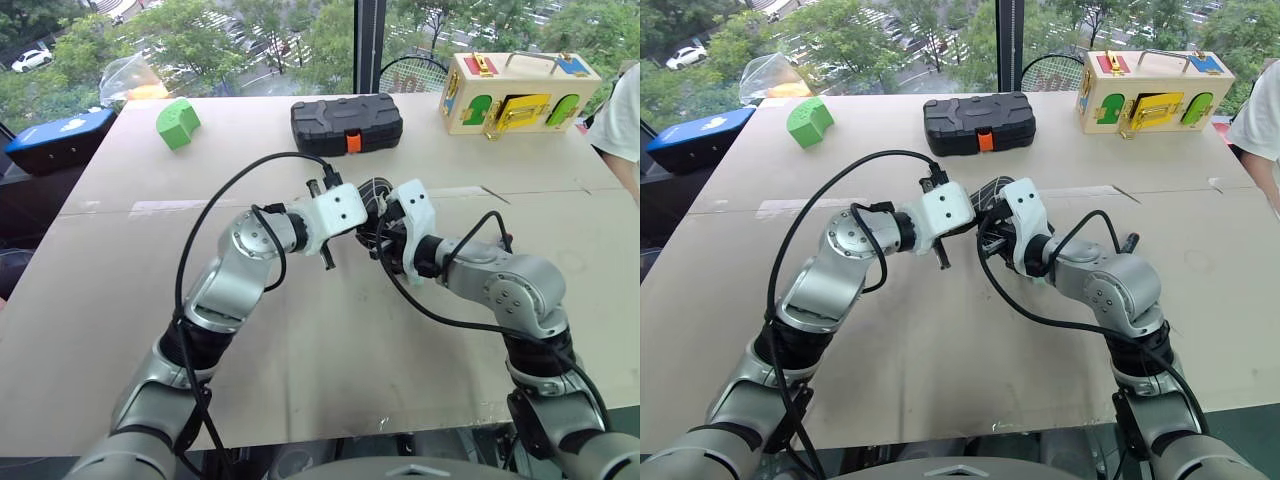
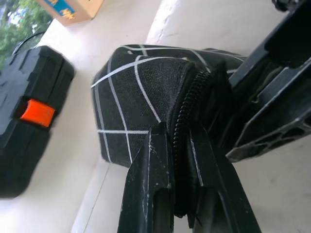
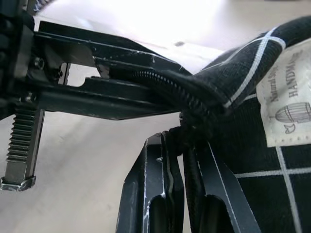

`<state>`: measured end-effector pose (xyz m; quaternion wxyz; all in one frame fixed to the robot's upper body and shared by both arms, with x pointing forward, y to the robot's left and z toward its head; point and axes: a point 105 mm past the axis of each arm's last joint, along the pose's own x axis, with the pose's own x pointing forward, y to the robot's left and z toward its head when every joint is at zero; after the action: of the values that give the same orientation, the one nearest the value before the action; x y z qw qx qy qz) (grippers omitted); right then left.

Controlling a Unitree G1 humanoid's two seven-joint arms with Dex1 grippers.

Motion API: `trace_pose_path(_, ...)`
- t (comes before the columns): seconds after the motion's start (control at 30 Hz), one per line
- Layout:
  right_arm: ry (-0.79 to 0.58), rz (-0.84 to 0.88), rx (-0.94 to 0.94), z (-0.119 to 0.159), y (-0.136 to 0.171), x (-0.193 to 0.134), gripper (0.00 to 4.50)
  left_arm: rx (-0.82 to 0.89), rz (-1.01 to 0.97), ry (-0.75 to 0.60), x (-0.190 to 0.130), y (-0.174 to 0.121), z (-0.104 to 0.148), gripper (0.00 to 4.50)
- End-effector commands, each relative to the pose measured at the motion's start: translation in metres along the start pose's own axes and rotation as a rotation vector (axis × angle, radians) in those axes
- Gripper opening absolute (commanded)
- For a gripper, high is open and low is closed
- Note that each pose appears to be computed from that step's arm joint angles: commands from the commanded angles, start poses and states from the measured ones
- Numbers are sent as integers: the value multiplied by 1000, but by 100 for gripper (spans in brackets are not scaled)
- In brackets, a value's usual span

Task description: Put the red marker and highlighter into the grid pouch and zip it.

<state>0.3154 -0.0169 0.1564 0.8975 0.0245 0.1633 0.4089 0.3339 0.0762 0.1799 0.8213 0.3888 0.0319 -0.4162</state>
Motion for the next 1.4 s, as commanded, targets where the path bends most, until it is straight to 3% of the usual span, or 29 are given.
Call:
trace_pose_path(0.03, -65, 34, -37, 17, 5, -11, 10, 31, 11, 13, -17, 12, 3, 0)
trace_pose_path(0.23, -25, -60, -42, 6, -16, -31, 10, 77, -7, 93, -33, 15, -14, 0)
trace_pose_path(0.5, -15, -60, -56, 7, -15, -28, 10, 86, -127, 111, -34, -7, -20, 0)
trace_pose_path(0.63, -7, -83, -58, 5, -17, -28, 10, 49, -241, 163, -40, -27, -35, 0)
trace_pose_path(0.83, 11, -112, -59, 0, -23, -32, 10, 13, -270, 217, -44, -35, -54, 0)
trace_pose_path(1.4, 88, 44, -137, -18, 15, -37, 10, -60, -337, 183, -36, -56, -62, 0)
